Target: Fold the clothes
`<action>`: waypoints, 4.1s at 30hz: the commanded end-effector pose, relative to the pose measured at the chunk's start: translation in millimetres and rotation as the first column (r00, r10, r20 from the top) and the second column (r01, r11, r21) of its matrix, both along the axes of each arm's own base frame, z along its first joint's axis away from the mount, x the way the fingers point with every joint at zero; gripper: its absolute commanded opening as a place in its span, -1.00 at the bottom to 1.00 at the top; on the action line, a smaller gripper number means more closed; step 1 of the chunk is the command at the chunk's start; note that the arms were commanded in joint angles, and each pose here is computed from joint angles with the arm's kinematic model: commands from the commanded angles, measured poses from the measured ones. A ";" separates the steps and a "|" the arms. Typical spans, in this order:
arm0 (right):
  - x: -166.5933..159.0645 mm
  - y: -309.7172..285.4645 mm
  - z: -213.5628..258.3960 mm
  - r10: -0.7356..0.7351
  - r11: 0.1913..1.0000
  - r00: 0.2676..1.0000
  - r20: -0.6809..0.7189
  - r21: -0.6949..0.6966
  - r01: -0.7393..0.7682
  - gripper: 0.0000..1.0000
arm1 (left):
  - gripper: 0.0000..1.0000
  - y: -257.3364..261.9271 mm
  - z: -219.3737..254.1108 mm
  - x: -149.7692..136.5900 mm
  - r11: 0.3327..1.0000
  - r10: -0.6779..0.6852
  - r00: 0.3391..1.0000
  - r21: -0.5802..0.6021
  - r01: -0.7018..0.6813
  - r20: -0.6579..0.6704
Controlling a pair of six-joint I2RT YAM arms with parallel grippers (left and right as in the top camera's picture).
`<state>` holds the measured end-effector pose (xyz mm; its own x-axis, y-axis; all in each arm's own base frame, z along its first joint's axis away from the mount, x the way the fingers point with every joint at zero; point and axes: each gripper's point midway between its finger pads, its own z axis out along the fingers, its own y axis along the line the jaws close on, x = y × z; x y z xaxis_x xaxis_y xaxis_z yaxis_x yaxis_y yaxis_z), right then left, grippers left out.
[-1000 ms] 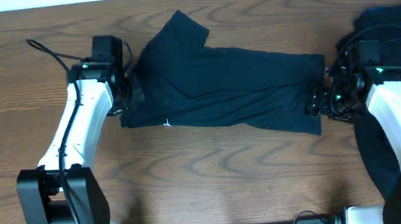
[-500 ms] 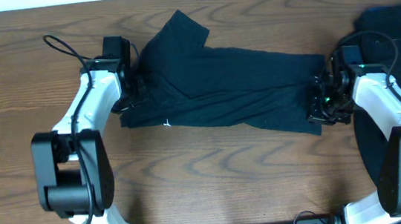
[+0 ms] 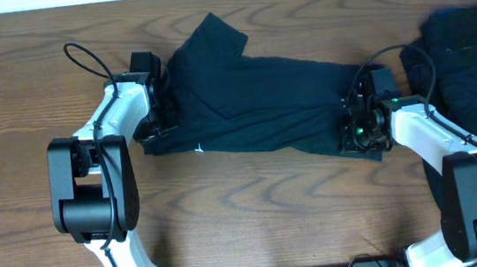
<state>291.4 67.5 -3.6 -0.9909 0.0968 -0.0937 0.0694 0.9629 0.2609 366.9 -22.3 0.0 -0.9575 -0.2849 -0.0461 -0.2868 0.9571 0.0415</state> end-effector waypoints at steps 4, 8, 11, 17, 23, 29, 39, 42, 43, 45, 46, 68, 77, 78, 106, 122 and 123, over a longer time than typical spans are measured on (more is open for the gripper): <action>-12.7 -22.7 -8.5 -0.089 0.989 0.994 -0.059 -0.121 0.081 -0.97 | -0.87 11.3 -11.6 -31.1 1.000 0.006 0.993 0.029 -0.003 -0.121; -17.7 -37.1 -10.0 -0.126 0.974 0.989 -0.072 -0.198 0.109 -0.97 | -0.87 13.0 -23.4 -56.8 0.999 0.035 0.981 0.038 -0.029 -0.190; -21.7 -42.6 -10.3 -0.133 0.968 0.988 -0.084 -0.224 0.111 -0.98 | -0.88 14.5 -30.6 -77.8 0.998 0.049 0.968 0.047 -0.038 -0.247; -22.0 -52.6 -10.4 -0.151 0.958 0.985 -0.081 -0.257 0.126 -0.88 | -0.88 16.0 -32.8 -99.9 0.995 0.091 0.946 0.065 -0.074 -0.312; -24.7 -59.6 -10.5 -0.176 0.955 0.980 -0.093 -0.259 0.147 -0.84 | -0.88 16.0 -28.9 -110.5 0.992 0.117 0.929 0.076 -0.096 -0.351; -25.0 -61.2 -10.5 -0.181 0.954 0.979 -0.094 -0.260 0.152 -0.76 | -0.88 15.1 -17.7 -113.4 0.993 0.116 0.929 0.069 -0.098 -0.350; -23.3 -60.9 -9.4 -0.182 0.954 0.979 -0.091 -0.258 0.153 -0.09 | -0.86 13.7 38.8 -94.4 0.994 0.112 0.982 0.033 -0.109 -0.153; -17.1 -58.6 -5.2 -0.180 0.957 0.981 -0.079 -0.243 0.156 0.07 | -0.67 13.3 60.3 -88.8 0.994 0.111 0.991 0.018 -0.110 -0.070; -14.8 -56.5 -2.6 -0.179 0.960 0.981 -0.078 -0.231 0.157 0.11 | -0.66 13.2 66.9 -87.2 0.994 0.111 0.993 0.013 -0.110 -0.044; -8.6 -49.5 5.3 -0.173 0.969 0.982 -0.079 -0.192 0.155 0.19 | -0.66 13.0 79.6 -83.6 0.995 0.103 0.995 0.004 -0.103 0.006; -5.7 -47.0 9.7 -0.168 0.972 0.983 -0.080 -0.178 0.152 0.22 | -0.66 13.0 84.2 -82.5 0.995 0.099 0.995 0.001 -0.100 0.024; 61.4 -37.1 119.4 -0.047 0.991 0.996 0.071 -0.119 0.055 0.62 | -0.70 -23.5 120.0 -7.2 0.981 -0.054 0.965 -0.169 0.099 0.256; 94.0 -55.5 153.6 -0.100 0.986 0.975 0.199 -0.109 0.123 0.43 | -0.68 -34.3 143.2 66.8 0.973 -0.132 0.967 -0.156 0.168 0.218; 96.0 -59.7 153.3 -0.108 0.984 0.973 0.206 -0.115 0.133 0.41 | -0.67 -35.8 140.5 74.8 0.973 -0.134 0.967 -0.156 0.170 0.218; 109.3 -61.3 71.4 -0.083 0.984 0.995 0.046 -0.152 0.089 0.48 | 0.08 -86.0 37.7 169.7 0.908 -0.415 0.846 0.102 0.406 0.335; 109.2 -61.5 71.4 -0.084 0.984 0.995 0.045 -0.153 0.090 0.51 | 0.08 -85.0 -0.3 173.5 0.911 -0.410 0.859 0.096 0.401 0.307; 109.8 -61.7 71.5 -0.083 0.984 0.995 0.048 -0.154 0.089 0.52 | 0.08 -84.9 -0.5 173.1 0.912 -0.407 0.860 0.094 0.398 0.306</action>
<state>396.9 3.1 65.9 -0.9727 0.1840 -0.1412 0.1676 0.9785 0.1202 539.8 -111.6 5.9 -0.9187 0.1221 -0.3756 0.1211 0.9923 0.0262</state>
